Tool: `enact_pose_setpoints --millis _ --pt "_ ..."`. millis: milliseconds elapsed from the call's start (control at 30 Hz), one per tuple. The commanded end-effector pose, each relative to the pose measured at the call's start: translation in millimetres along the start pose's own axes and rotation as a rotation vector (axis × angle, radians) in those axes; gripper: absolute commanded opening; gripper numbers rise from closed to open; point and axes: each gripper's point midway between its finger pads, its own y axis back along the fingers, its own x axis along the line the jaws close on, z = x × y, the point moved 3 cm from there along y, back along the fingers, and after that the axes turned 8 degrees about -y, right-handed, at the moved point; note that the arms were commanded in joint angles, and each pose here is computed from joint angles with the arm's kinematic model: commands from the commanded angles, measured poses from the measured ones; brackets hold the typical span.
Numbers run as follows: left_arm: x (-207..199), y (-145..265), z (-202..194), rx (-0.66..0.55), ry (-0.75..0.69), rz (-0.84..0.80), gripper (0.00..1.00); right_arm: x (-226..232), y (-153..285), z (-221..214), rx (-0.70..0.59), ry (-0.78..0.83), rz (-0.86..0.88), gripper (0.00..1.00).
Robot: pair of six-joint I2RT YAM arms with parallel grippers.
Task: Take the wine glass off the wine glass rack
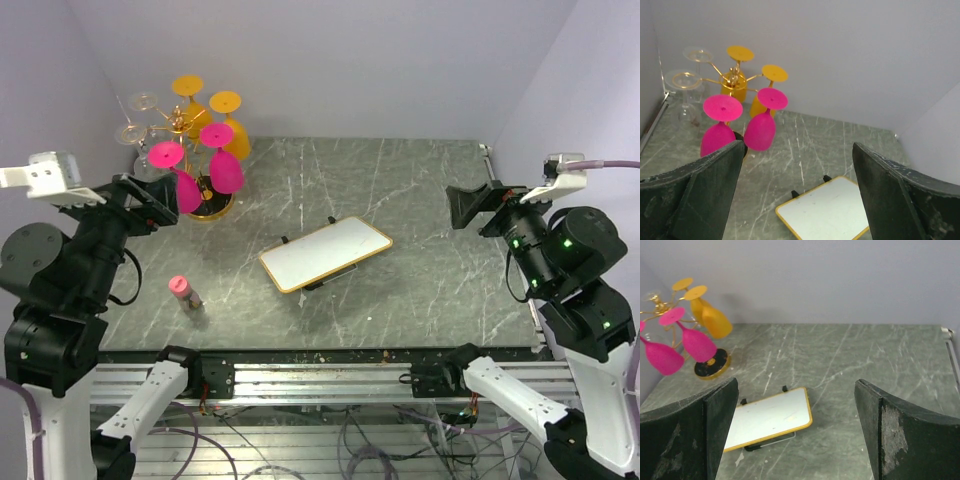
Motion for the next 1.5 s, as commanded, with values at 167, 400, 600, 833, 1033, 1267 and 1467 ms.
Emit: enact_pose_setpoints --millis 167,400,600,833,1033,1267,1467 --pt "-7.4 -39.7 -50.5 0.119 -0.006 -0.053 0.99 -37.4 -7.7 -40.2 0.059 -0.107 -0.187 0.99" --pt "-6.7 -80.5 -100.8 0.295 0.011 -0.031 0.99 -45.1 -12.0 -75.6 0.106 -0.191 -0.183 0.99" --pt "-10.4 -118.7 -124.8 0.365 0.146 -0.120 0.99 -44.3 -15.1 -100.7 0.142 -0.265 -0.151 0.99" --pt "27.1 -137.0 -126.8 0.383 0.340 -0.001 0.99 -38.3 -12.4 -104.4 0.159 -0.297 -0.111 1.00" --pt "66.5 -139.0 -127.7 0.424 0.463 0.253 0.96 -32.7 -6.3 -94.3 0.128 -0.296 -0.073 1.00" --pt "107.6 -127.5 -116.4 0.346 0.571 0.626 0.98 -33.8 0.2 -86.5 0.090 -0.292 -0.074 1.00" --pt "120.2 -140.3 -108.6 0.330 0.575 0.694 0.97 -35.4 3.2 -85.0 0.074 -0.296 -0.080 1.00"
